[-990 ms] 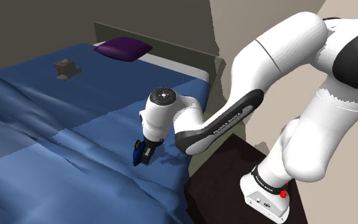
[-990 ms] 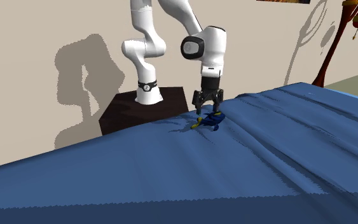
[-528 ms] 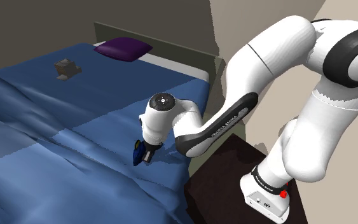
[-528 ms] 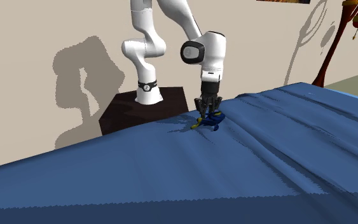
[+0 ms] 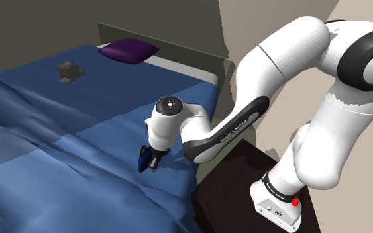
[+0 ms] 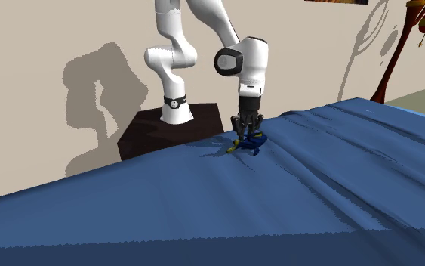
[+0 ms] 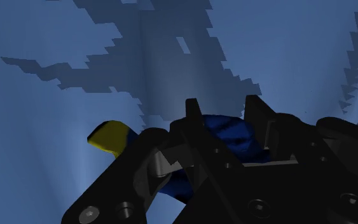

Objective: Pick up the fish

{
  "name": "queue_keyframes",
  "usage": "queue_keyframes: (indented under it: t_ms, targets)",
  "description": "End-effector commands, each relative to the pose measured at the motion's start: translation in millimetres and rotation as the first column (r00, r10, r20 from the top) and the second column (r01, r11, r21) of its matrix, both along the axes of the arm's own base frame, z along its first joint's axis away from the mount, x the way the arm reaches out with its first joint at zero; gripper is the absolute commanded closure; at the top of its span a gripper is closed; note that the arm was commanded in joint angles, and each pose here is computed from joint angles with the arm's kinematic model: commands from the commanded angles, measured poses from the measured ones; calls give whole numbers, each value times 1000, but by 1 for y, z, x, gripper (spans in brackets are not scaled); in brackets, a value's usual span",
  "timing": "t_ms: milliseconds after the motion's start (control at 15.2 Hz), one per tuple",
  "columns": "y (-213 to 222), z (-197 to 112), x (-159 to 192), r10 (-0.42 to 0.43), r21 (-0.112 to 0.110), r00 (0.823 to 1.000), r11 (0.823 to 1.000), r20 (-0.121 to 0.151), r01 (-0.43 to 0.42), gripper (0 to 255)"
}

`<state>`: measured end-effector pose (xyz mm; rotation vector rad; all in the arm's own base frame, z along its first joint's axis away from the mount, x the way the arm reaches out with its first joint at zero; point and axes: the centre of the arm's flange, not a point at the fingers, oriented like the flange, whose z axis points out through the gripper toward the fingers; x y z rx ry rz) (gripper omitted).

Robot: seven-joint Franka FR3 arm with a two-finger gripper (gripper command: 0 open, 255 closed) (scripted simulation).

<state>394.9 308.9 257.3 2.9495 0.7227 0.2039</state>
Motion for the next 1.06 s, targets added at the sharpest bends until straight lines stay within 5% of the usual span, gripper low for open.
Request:
queue_keyframes:
  t_ms: [0, 990]
  targets:
    - [0, 8, 0, 0, 0, 1000, 1000, -1, 0, 255]
    - [0, 77, 0, 0, 0, 1000, 1000, -1, 0, 255]
